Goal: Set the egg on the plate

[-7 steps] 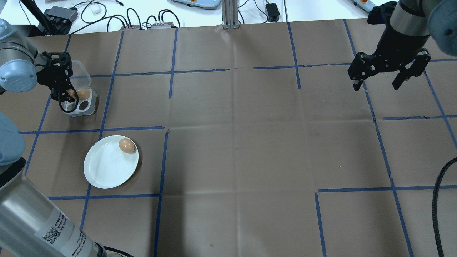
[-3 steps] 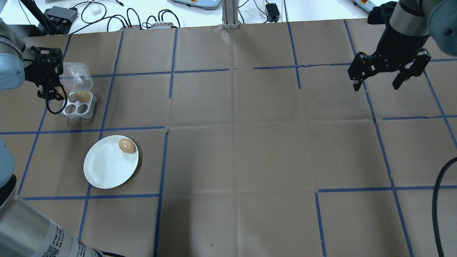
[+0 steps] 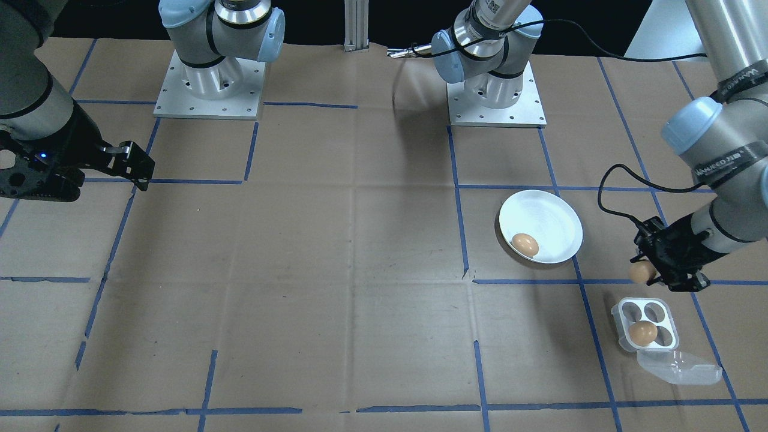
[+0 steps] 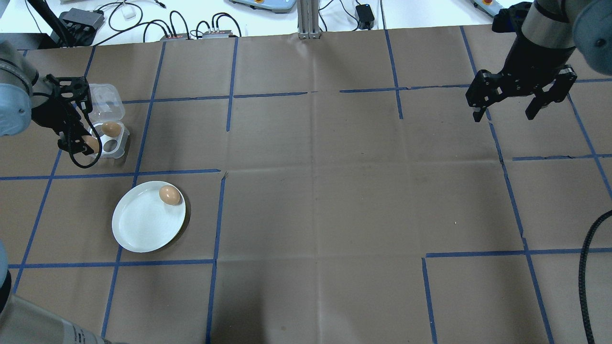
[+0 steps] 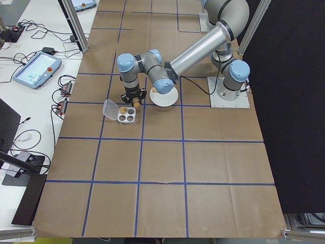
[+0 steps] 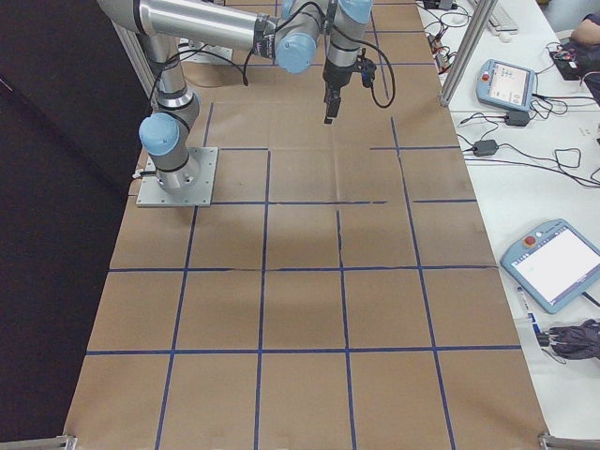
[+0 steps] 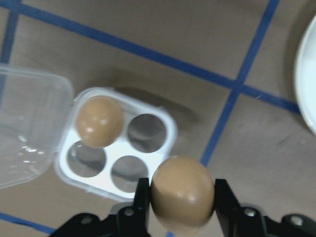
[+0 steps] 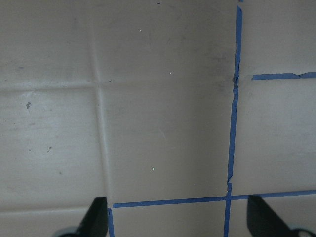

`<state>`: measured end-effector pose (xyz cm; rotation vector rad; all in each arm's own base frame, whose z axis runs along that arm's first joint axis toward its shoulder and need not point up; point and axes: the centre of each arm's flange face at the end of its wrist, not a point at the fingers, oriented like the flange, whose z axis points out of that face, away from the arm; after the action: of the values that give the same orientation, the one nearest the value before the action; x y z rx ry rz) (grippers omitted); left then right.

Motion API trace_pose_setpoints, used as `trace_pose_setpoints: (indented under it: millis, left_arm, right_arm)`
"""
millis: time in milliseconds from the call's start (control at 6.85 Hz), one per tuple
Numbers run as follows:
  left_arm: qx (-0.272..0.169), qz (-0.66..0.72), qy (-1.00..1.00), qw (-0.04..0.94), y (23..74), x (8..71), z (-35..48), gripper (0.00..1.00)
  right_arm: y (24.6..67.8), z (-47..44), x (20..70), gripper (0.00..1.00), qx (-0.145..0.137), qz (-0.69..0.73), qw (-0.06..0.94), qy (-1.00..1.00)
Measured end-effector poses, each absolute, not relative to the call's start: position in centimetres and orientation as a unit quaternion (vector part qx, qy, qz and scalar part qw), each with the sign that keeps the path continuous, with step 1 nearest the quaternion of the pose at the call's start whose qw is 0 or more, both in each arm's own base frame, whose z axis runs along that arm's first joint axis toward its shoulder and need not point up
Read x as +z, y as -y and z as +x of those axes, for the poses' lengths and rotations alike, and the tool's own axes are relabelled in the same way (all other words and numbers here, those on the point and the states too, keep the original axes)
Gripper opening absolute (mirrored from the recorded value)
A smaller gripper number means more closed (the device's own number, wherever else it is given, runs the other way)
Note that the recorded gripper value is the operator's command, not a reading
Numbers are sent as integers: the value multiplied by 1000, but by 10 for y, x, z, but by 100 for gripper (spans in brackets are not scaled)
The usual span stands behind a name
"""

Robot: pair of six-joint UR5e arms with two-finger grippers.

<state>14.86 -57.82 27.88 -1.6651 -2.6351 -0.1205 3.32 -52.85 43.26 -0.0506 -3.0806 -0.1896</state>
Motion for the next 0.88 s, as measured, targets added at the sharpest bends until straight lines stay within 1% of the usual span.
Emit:
trace_pose_setpoints:
  millis: [146, 292, 584, 730, 876]
  left_arm:
    - [-49, -501, 864, 27, 556, 274, 121, 5]
    - [-62, -466, 882, 44, 533, 263, 98, 13]
    - [-77, -417, 902, 78, 502, 239, 72, 94]
    - [-67, -404, 907, 99, 499, 233, 65, 100]
    - [-42, -394, 910, 124, 501, 231, 59, 100]
  right_arm:
    - [528, 33, 433, 100, -61, -16, 27, 998]
    - [528, 33, 433, 100, -61, -16, 27, 998]
    - [528, 33, 433, 100, -61, -16, 27, 998]
    - [528, 33, 433, 100, -61, -16, 27, 998]
    - [528, 33, 433, 100, -61, -16, 27, 998]
